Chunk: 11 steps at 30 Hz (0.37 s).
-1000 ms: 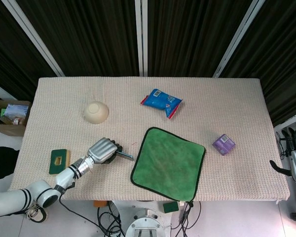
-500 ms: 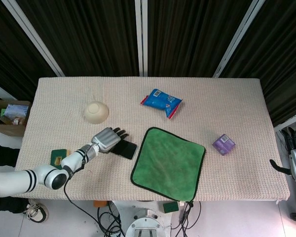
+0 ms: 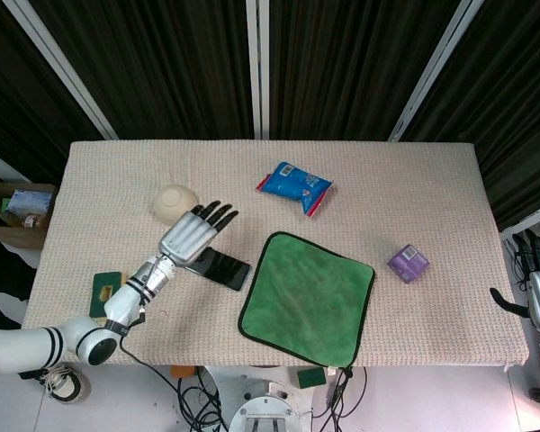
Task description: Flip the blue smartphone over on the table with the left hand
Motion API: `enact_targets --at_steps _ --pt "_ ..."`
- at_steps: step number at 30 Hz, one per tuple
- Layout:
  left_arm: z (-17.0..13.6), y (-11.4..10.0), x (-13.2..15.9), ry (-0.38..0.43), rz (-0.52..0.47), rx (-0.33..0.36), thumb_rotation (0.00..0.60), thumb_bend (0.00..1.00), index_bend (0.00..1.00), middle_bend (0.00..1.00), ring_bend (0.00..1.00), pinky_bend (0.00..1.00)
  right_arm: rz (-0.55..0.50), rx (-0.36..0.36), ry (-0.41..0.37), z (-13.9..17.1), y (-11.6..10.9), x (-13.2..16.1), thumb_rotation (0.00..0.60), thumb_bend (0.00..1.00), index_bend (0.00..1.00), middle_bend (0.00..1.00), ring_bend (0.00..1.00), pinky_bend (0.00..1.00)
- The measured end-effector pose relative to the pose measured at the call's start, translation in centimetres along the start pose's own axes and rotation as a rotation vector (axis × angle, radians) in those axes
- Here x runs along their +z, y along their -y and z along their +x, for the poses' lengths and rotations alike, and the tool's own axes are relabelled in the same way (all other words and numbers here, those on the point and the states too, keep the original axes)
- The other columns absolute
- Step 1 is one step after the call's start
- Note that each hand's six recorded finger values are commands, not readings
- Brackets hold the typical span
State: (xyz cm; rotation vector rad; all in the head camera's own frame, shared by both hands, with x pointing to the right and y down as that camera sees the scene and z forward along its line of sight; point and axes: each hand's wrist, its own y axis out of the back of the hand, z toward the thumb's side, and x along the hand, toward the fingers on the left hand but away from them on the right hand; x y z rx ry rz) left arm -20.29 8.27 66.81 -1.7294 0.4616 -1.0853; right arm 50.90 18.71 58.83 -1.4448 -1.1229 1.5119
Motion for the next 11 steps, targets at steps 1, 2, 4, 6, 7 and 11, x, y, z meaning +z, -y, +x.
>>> enact_targets --at_steps 1,2,4,6,7,11 --pt "-0.8 -0.2 -0.6 -0.02 -0.01 0.043 0.6 0.06 0.06 0.11 0.06 0.26 0.002 -0.009 -0.001 0.1 0.1 0.0 0.6 0.22 0.0 0.0 0.0 0.0" --pt "-1.9 -0.2 -1.3 -0.045 -0.02 0.082 0.6 0.05 0.06 0.11 0.06 0.26 0.006 -0.014 -0.002 0.2 0.1 -0.1 0.6 0.22 0.0 0.0 0.0 0.0" --pt "-5.1 0.5 -3.2 -0.121 -0.044 0.143 0.6 0.04 0.07 0.11 0.06 0.25 0.025 -0.022 0.0 0.6 0.3 -0.3 0.6 0.21 0.0 0.0 0.0 0.0" --pt "-9.0 2.0 -5.1 -0.21 -0.072 0.155 0.6 0.04 0.07 0.11 0.06 0.25 0.046 -0.02 0.006 1.0 0.5 -0.5 0.6 0.21 0.0 0.0 0.0 0.0" --pt "-10.8 2.8 -5.8 -0.25 -0.083 0.146 0.6 0.04 0.06 0.11 0.06 0.25 0.061 -0.016 0.011 1.3 0.7 -0.7 0.6 0.21 0.0 0.0 0.0 0.0" --pt "-18.2 5.6 -8.3 -0.404 -0.122 0.081 0.6 0.04 0.07 0.1 0.06 0.23 0.095 0.006 0.023 2.5 1.3 -1.1 0.6 0.21 0.0 0.0 0.0 0.0"
